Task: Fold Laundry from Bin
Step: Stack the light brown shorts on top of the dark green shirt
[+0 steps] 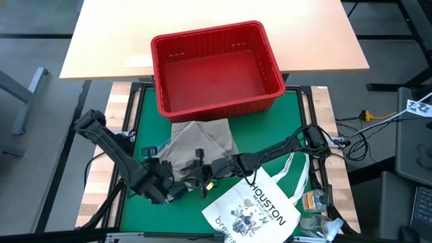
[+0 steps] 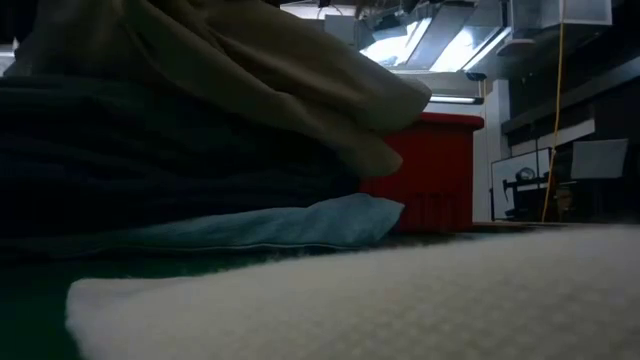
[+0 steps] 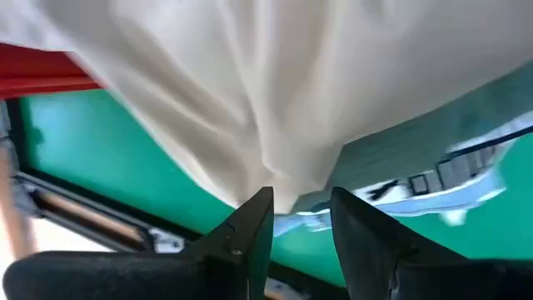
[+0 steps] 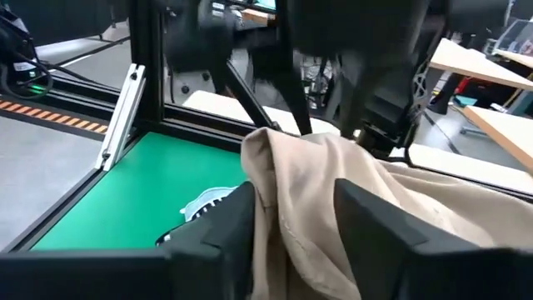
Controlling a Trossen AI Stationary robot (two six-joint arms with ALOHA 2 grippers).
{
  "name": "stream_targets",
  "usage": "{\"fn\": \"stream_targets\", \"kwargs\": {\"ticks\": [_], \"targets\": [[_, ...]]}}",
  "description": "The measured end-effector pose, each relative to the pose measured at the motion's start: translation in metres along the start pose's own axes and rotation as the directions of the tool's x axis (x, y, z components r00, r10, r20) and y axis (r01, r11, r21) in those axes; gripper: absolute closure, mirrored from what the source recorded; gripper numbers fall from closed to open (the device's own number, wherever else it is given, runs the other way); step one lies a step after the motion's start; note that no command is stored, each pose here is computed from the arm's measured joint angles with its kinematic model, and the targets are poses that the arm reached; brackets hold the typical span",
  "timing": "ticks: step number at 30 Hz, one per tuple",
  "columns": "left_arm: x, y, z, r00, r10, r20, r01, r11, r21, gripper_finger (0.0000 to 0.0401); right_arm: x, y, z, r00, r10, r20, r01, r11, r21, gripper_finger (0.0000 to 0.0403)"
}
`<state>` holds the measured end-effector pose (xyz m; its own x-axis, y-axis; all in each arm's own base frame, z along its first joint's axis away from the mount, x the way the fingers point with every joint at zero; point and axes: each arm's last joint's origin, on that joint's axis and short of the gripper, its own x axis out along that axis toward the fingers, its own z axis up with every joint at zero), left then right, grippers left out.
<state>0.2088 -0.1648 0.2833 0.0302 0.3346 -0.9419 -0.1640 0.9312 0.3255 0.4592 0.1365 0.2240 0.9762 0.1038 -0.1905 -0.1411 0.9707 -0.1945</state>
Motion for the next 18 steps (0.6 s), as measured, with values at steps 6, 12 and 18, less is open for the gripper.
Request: {"fn": "stream_targets", "kwargs": {"ticks": [6,12,18], "targets": [[-0.040,0.015,-0.009,0.985,-0.125,0.120,0.136,0.987,-0.091,0.0293,-0.014,-0.008,0.024,0.999,-0.038,0.039,0.038,0.999,0.010,0.0222],[-0.057,0.020,-0.008,0.956,-0.105,0.274,0.144,0.981,-0.127,0.0290,-0.034,-0.016,0.050,0.998,-0.044,0.047,0.044,0.999,0.012,0.0221],[-0.059,0.013,0.010,0.864,-0.042,0.502,0.170,0.962,-0.212,0.0287,-0.058,-0.024,0.065,0.996,-0.060,-0.063,0.056,0.997,-0.055,0.0221]]}}
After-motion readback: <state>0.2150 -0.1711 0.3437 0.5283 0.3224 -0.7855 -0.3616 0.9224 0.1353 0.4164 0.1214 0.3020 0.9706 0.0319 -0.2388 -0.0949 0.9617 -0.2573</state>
